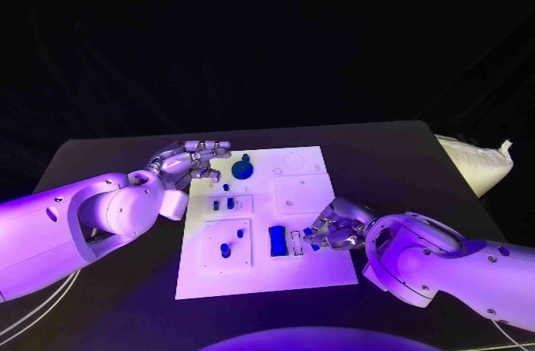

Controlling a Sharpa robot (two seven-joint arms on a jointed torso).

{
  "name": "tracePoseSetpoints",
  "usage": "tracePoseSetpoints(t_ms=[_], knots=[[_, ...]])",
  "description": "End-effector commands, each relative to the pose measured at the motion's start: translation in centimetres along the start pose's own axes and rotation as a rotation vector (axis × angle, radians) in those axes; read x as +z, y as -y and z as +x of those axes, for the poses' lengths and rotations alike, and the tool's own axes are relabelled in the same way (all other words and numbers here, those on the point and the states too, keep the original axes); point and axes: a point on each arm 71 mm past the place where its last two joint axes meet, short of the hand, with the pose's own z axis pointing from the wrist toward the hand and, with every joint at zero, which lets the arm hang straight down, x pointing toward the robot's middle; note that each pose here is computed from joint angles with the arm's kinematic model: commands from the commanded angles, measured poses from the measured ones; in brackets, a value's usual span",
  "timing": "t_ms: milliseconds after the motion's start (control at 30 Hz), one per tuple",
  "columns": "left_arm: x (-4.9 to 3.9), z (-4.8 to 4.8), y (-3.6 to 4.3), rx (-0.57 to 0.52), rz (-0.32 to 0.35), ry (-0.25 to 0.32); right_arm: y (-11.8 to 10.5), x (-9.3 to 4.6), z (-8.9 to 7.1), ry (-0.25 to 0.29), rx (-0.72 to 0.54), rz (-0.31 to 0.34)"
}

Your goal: Assemble the parts on the task board

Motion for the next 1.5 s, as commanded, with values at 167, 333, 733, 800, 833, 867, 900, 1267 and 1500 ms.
tracePoseSetpoints(t_ms=[167,333,733,800,833,867,900,1267,1500], knots=[[0.03,0.44,-0.02,-0.008,-0.001,-0.026,-0.2,0.5,0.7,-0.045,-0.012,0.018],[0.03,0.50,-0.03,-0.008,-0.002,-0.028,-0.5,0.9,1.0,-0.049,-0.022,0.011],[0.04,0.55,-0.06,-0.009,-0.006,-0.031,-0.7,1.5,1.3,-0.061,-0.043,0.008],[0.04,0.55,-0.07,-0.009,-0.007,-0.031,-0.8,1.5,1.4,-0.066,-0.047,0.007],[0.04,0.55,-0.07,-0.009,-0.007,-0.032,-0.8,1.5,1.4,-0.069,-0.050,0.006],[0.04,0.56,-0.07,-0.009,-0.008,-0.032,-0.8,1.6,1.5,-0.072,-0.053,0.006],[0.04,0.56,-0.07,-0.009,-0.008,-0.032,-0.8,1.6,1.5,-0.073,-0.055,0.006],[0.02,0.60,-0.10,-0.009,-0.013,-0.035,-0.8,1.7,1.6,-0.089,-0.081,0.005],[0.00,0.64,-0.12,-0.008,-0.016,-0.038,-0.8,1.9,1.6,-0.084,-0.094,0.002]])
